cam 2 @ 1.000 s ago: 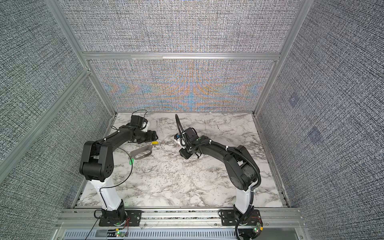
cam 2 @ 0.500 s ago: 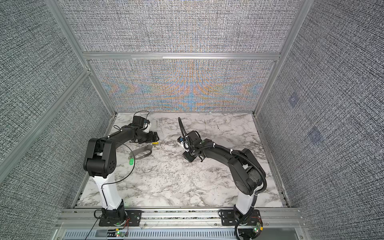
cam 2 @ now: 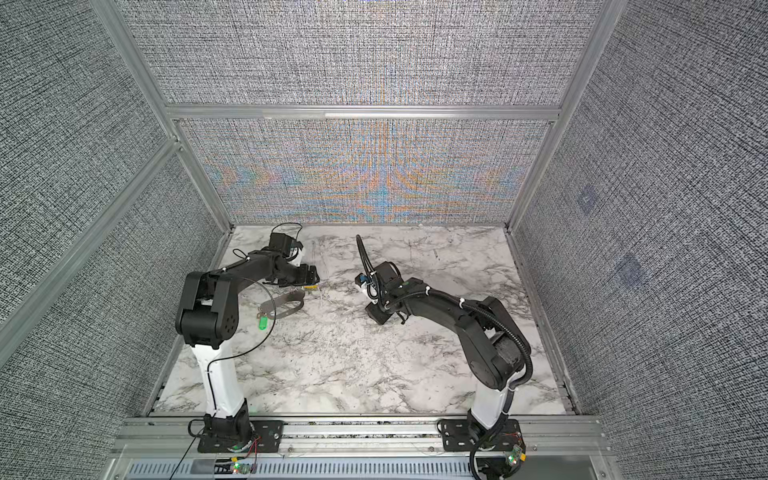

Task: Remove the keys from the keyring

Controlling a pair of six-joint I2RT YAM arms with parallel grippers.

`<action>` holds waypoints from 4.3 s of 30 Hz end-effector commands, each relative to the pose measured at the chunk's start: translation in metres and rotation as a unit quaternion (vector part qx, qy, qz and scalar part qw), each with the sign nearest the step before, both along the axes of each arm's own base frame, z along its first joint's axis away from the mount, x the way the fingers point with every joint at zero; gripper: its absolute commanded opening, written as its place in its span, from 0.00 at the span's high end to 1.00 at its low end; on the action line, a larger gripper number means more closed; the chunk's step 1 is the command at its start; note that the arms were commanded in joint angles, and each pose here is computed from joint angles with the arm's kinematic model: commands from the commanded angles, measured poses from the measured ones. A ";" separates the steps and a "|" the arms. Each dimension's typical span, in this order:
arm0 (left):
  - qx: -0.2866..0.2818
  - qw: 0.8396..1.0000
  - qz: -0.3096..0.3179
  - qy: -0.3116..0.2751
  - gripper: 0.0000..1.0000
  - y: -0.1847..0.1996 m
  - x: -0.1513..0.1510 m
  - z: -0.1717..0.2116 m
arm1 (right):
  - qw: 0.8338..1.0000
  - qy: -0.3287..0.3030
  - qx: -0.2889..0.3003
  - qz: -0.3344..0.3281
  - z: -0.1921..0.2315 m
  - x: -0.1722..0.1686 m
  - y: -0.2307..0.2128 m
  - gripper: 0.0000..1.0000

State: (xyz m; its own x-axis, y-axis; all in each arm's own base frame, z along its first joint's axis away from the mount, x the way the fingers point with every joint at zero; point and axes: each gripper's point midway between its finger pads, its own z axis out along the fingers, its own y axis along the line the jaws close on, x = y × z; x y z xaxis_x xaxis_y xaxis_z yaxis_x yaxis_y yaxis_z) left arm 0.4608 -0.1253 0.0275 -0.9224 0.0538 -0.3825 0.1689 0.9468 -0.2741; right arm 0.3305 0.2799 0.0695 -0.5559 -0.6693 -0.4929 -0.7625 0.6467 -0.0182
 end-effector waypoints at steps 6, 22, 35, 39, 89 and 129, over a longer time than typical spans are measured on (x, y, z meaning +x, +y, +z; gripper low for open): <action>0.001 1.000 -0.021 0.016 0.10 -0.009 -0.022 -0.009 | 1.000 0.001 -0.010 -0.002 0.000 -0.003 -0.005 0.50; -0.008 0.994 -0.095 0.053 0.11 -0.045 -0.084 -0.016 | 1.000 0.002 -0.026 -0.010 -0.003 -0.019 -0.024 0.51; -0.044 0.983 -0.151 0.091 0.13 -0.079 -0.143 -0.011 | 0.999 -0.007 -0.050 -0.016 -0.002 -0.034 -0.047 0.51; -0.065 0.984 -0.148 0.072 0.13 -0.086 -0.142 0.008 | 0.998 -0.013 -0.053 -0.014 0.000 -0.034 -0.049 0.51; 0.090 0.991 -0.066 -0.078 0.47 0.017 -0.071 0.071 | 0.995 -0.029 -0.035 0.093 -0.004 0.003 0.034 0.58; 0.295 0.805 -0.495 -0.138 0.76 0.001 -0.072 0.005 | 0.997 -0.013 -0.065 0.038 0.017 -0.034 -0.047 0.59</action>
State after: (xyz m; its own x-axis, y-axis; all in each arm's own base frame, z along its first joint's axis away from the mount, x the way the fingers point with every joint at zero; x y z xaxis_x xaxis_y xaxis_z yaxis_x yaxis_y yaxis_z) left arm 0.3841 -0.1237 0.0329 -0.2175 0.9520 -0.2155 0.8998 0.2811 0.3337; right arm 0.2978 0.2332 0.0865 -0.4848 -0.7667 -0.4208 -0.8058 0.5786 -0.1259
